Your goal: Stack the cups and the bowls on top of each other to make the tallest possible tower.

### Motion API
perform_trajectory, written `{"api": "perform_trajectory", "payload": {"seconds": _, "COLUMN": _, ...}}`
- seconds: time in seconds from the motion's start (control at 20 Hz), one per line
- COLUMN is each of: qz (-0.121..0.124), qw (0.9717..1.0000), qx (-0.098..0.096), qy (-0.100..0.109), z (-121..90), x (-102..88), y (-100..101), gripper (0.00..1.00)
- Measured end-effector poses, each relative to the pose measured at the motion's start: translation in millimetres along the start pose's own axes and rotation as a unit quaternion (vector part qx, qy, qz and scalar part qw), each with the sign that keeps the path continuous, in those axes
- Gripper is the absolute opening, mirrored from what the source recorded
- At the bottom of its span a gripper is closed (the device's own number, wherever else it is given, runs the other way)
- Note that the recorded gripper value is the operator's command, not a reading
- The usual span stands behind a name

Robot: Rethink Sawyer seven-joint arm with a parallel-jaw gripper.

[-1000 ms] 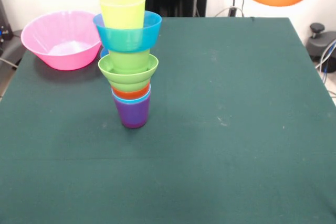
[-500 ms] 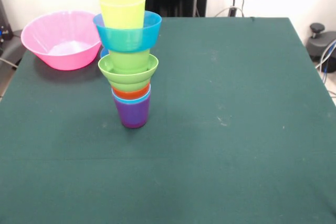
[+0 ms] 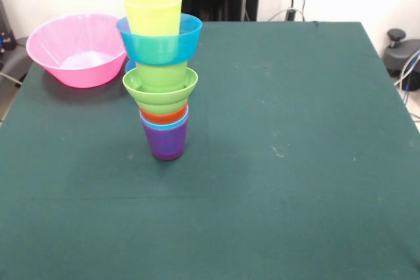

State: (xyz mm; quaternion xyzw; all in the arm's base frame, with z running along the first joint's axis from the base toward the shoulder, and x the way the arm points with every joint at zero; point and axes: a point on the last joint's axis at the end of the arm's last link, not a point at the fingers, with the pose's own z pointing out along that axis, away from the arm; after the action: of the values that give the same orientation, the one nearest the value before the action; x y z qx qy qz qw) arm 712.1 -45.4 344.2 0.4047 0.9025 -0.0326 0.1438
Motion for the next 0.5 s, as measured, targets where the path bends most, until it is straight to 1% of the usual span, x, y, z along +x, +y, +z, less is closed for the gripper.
{"api": "perform_trajectory", "payload": {"seconds": 0.2, "qz": 0.002, "qw": 1.0000, "qx": 0.002, "qy": 0.005, "z": 3.1, "x": -15.8, "y": -26.1, "gripper": 0.00}}
{"api": "perform_trajectory", "payload": {"seconds": 0.4, "qz": -0.003, "qw": 0.9999, "qx": 0.000, "qy": 0.013, "z": 5.7, "x": -24.4, "y": -41.9, "gripper": 0.00}}
{"api": "perform_trajectory", "payload": {"seconds": 0.45, "qz": -0.004, "qw": 0.9999, "qx": -0.001, "qy": 0.014, "z": 5.9, "x": -25.0, "y": -43.2, "gripper": 0.00}}
{"api": "perform_trajectory", "payload": {"seconds": 0.5, "qz": -0.008, "qw": 0.9998, "qx": -0.003, "qy": 0.018, "z": 6.5, "x": -27.2, "y": -49.2, "gripper": 0.00}}
